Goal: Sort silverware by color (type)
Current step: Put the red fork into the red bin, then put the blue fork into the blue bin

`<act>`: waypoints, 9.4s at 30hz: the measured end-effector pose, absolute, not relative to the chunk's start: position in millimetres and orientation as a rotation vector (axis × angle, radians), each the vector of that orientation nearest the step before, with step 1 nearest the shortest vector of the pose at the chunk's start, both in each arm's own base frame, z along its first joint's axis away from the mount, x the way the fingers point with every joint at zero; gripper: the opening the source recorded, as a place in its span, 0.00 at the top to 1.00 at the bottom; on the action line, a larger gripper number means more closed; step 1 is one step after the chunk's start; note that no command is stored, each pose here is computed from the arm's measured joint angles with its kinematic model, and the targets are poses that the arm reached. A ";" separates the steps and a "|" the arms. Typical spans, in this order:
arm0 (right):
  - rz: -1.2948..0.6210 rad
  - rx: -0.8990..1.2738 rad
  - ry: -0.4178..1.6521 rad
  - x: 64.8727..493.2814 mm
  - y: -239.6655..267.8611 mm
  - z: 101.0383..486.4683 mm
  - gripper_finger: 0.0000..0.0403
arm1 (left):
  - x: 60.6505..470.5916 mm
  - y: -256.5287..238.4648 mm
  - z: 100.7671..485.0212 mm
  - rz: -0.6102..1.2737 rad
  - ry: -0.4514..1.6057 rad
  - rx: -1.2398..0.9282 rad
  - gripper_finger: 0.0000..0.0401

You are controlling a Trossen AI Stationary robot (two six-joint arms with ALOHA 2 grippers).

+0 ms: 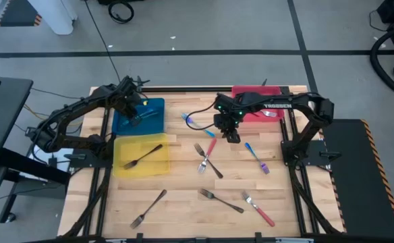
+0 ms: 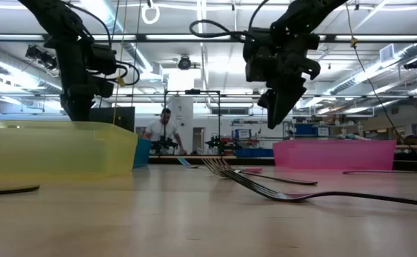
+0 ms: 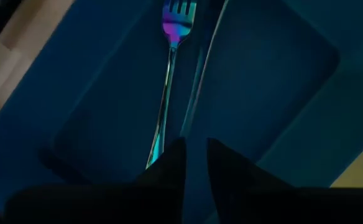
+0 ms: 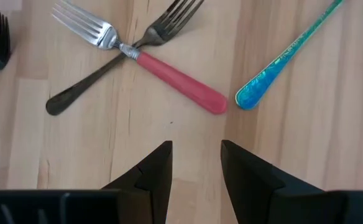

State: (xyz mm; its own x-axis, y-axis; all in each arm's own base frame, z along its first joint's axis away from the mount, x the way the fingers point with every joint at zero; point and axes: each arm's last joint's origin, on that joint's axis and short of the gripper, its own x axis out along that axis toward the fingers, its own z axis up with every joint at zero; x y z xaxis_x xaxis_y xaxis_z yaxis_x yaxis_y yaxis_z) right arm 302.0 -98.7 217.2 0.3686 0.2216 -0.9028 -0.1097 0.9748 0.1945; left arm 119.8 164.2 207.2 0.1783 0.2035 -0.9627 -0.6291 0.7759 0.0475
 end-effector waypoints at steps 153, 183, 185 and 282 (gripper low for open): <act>-0.486 0.519 1.556 167.2 -252.5 186.1 0.68 | 281.2 134.6 229.0 0.244 0.683 0.152 0.79; -0.520 0.319 1.268 169.5 -160.5 302.7 0.67 | 369.6 150.5 186.9 -0.124 0.933 0.273 0.62; -0.520 0.304 1.247 168.1 -157.1 306.8 0.67 | 370.5 152.8 181.2 -0.127 0.944 0.267 0.62; -0.354 0.286 1.163 194.8 -111.2 315.7 0.67 | 234.1 140.8 305.4 0.192 1.170 -0.057 1.00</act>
State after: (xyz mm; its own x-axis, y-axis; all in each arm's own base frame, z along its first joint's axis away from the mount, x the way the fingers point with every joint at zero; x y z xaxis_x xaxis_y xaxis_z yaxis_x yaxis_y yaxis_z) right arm 194.8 -111.2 315.7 0.3523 -0.1227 -0.9278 0.4147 0.9092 0.0372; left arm 234.1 140.8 305.4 0.3754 0.1206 -0.9190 -0.1795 0.9822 0.0556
